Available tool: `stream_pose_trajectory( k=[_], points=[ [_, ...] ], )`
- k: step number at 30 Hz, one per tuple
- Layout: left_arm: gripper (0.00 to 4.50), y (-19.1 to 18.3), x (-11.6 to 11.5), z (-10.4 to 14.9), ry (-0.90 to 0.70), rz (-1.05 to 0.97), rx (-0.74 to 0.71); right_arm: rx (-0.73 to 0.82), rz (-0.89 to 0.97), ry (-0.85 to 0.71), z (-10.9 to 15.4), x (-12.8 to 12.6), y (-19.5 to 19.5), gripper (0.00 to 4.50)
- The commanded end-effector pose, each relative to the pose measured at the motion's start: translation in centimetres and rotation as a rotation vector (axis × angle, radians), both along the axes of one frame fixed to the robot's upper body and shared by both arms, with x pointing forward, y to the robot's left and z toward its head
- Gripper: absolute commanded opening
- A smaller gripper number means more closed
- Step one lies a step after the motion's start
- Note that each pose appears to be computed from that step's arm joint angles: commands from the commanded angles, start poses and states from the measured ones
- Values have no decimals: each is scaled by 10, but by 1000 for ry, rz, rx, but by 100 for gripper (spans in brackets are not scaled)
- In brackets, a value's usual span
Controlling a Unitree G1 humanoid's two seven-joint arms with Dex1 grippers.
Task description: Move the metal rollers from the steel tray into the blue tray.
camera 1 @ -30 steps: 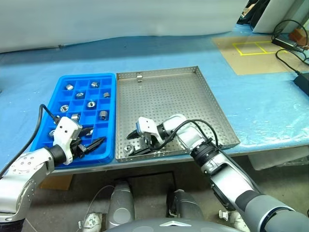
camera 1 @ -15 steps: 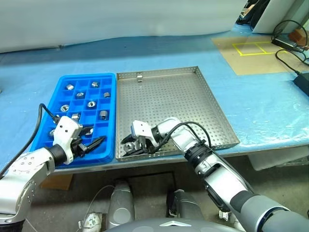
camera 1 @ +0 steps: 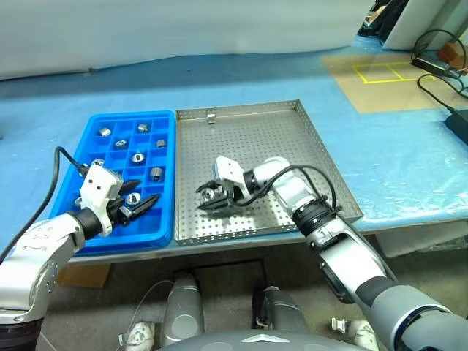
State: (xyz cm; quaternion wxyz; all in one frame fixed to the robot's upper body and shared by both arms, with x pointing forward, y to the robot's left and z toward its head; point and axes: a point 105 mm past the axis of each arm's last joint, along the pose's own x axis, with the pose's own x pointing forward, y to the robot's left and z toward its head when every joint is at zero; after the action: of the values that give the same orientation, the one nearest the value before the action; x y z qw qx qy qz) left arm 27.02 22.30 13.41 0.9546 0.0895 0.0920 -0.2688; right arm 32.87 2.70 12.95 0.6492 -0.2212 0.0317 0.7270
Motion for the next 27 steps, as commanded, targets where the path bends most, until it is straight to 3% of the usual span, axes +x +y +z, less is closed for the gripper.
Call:
stream_pose_trajectory(
  k=[1, 6, 11, 20, 27],
  points=[
    [335, 16, 2, 15, -76, 53, 16, 84, 26, -63, 37, 3, 10, 171],
    [335, 41, -5, 23, -120, 162, 24, 99, 10, -104, 48, 16, 27, 171],
    [335, 53, -27, 24, -137, 255, 25, 113, 29, -117, 48, 17, 51, 171],
    [335, 50, -70, 15, -123, 391, 9, 118, 208, -76, 39, -14, 82, 171],
    [335, 46, -83, 7, -101, 438, -5, 98, 312, -23, 24, -37, 90, 171]
  ],
)
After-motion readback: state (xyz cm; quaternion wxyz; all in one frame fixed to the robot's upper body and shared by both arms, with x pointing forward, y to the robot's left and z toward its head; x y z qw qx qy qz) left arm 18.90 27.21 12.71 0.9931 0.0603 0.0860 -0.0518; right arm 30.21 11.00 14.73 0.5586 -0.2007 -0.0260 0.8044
